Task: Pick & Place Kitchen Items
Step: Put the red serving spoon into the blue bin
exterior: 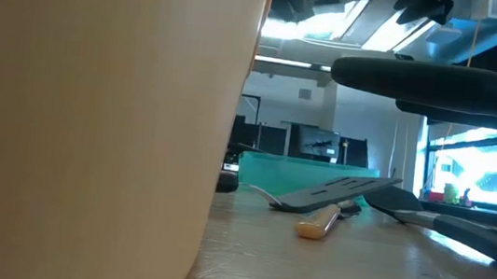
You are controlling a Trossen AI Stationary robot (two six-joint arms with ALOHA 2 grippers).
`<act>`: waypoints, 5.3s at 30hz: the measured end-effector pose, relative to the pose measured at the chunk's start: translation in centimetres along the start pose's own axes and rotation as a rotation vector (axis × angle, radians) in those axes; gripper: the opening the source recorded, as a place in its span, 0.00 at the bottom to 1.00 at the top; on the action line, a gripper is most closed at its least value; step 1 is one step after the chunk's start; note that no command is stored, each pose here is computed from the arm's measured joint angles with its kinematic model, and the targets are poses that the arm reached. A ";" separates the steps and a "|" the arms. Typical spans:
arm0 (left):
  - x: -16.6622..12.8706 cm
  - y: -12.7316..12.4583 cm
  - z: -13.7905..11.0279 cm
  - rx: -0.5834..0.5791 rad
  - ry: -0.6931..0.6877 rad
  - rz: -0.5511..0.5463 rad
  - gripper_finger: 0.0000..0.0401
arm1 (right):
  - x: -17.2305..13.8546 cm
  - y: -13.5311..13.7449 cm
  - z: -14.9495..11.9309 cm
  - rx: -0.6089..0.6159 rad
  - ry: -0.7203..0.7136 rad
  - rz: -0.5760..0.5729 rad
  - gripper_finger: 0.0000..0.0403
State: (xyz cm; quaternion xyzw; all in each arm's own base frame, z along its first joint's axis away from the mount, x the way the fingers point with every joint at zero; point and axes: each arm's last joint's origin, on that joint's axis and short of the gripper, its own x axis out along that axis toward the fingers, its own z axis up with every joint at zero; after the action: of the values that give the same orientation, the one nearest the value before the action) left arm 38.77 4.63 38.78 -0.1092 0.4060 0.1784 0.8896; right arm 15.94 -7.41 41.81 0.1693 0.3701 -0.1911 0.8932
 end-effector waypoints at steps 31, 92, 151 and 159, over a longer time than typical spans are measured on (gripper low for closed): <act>-1.2 11.8 -23.7 -0.496 0.158 0.241 0.33 | 11.8 2.5 5.2 0.106 0.021 0.188 0.45; 6.0 15.2 -29.7 -0.604 0.656 0.255 0.60 | 13.0 8.1 4.2 -0.025 0.109 0.510 0.45; 4.4 -4.3 -9.0 0.318 0.330 -0.205 0.14 | -2.6 7.6 -3.4 0.034 0.186 0.492 0.45; 5.7 -9.0 -3.7 0.357 0.256 -0.246 0.14 | -7.0 6.9 -7.4 0.053 0.205 0.432 0.45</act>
State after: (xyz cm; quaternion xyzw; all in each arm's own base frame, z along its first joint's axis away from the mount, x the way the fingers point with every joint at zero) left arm 43.39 -3.55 32.48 -0.0204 0.5240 -0.0209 0.8512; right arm 10.20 3.39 43.06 0.2865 0.4090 0.0129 0.8663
